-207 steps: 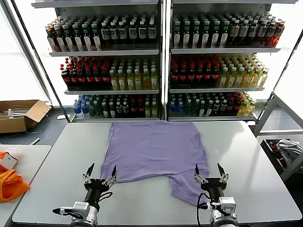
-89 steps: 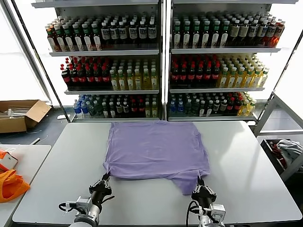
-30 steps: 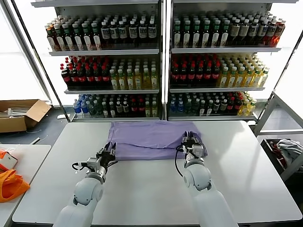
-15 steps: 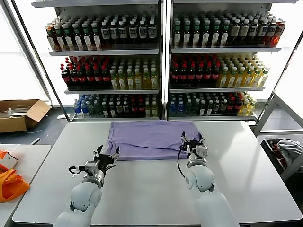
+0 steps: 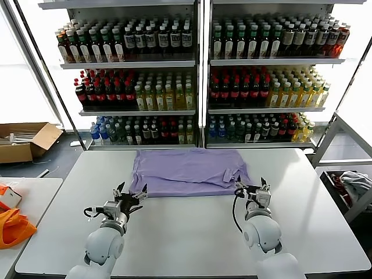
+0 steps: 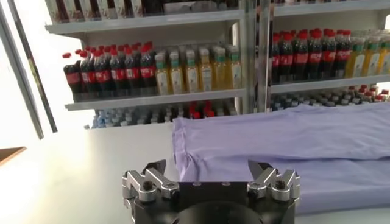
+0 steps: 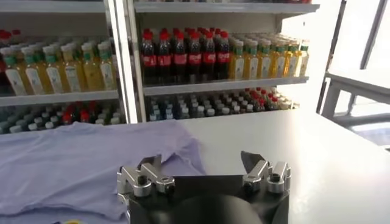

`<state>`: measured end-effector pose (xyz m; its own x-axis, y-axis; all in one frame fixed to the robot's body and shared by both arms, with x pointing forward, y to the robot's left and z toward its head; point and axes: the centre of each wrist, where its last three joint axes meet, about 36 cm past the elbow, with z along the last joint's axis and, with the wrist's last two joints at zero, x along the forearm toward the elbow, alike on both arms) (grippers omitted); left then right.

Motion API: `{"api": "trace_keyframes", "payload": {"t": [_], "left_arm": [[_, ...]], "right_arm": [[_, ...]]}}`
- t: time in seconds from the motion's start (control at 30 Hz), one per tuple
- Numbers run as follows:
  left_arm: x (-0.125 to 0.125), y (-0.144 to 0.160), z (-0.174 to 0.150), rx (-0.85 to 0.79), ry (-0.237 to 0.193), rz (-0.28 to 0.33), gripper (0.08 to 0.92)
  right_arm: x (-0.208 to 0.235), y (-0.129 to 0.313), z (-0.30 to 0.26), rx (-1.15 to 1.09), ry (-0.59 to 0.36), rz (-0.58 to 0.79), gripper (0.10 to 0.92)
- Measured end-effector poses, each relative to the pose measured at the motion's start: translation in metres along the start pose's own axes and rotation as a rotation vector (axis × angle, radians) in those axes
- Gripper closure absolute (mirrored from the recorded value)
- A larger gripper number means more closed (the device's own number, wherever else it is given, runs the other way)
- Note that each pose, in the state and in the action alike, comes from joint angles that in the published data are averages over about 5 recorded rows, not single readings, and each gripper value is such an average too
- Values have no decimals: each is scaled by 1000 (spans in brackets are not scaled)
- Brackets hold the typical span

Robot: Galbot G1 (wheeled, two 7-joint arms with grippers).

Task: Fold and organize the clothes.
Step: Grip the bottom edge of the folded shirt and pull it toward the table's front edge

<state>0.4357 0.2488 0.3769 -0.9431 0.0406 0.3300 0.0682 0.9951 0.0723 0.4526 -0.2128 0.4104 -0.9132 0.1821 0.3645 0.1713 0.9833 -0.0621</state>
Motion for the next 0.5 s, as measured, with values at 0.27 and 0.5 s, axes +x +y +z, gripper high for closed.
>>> {"api": "trace_keyframes", "payload": {"t": [0.27, 0.5], "left_arm": [[-5, 5, 2, 21, 27, -20, 177], [-12, 6, 6, 31, 59, -24, 177]], "right_arm": [[-3, -6, 2, 26, 34, 9, 200], [-8, -3, 6, 40, 60, 5, 200]]}}
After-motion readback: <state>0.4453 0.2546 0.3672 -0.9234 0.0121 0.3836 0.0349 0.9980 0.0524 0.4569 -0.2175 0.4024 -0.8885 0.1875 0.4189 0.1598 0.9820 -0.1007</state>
